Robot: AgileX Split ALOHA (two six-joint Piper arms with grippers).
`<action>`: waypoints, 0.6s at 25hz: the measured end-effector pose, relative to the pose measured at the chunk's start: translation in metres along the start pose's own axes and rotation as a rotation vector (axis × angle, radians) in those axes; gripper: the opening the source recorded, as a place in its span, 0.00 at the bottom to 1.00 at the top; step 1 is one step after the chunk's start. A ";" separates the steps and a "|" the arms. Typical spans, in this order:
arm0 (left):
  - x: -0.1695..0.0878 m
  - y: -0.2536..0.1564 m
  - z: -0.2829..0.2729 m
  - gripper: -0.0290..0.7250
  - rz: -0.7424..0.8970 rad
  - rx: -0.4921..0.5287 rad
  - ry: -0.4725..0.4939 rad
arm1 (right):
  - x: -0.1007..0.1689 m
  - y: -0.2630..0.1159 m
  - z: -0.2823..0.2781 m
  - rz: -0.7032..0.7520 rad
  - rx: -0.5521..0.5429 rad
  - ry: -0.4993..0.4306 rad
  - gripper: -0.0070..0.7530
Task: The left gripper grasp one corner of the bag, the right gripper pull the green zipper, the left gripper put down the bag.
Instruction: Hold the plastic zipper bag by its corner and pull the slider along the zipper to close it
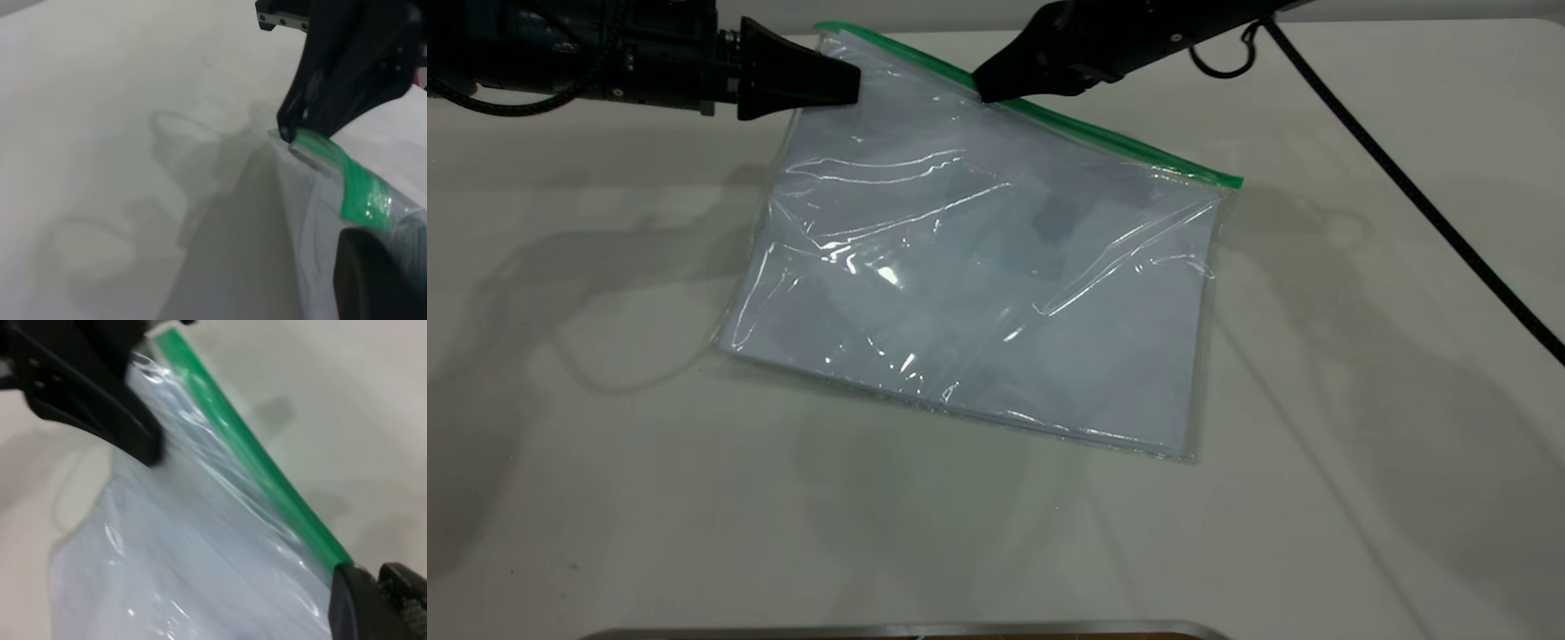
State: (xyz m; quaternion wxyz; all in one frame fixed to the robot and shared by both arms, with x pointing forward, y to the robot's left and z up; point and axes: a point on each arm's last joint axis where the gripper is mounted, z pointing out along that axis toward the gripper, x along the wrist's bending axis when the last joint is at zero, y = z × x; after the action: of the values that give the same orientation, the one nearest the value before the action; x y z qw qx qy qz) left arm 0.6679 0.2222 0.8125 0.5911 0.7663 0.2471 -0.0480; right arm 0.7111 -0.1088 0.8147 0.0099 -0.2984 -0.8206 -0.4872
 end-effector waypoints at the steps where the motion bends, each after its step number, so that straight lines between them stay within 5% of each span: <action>1: 0.000 0.000 0.000 0.11 -0.001 -0.003 0.000 | -0.003 -0.001 -0.002 0.002 0.000 -0.007 0.07; 15: 0.003 0.002 -0.006 0.11 -0.012 -0.035 0.010 | -0.021 -0.011 -0.015 -0.047 0.067 -0.087 0.07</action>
State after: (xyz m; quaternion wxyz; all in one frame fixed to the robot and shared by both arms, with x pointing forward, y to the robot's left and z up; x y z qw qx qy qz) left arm 0.6699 0.2279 0.8150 0.6028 0.7546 0.2554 -0.0434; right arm 0.7190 -0.1344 0.8077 -0.0272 -0.2992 -0.8430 -0.4462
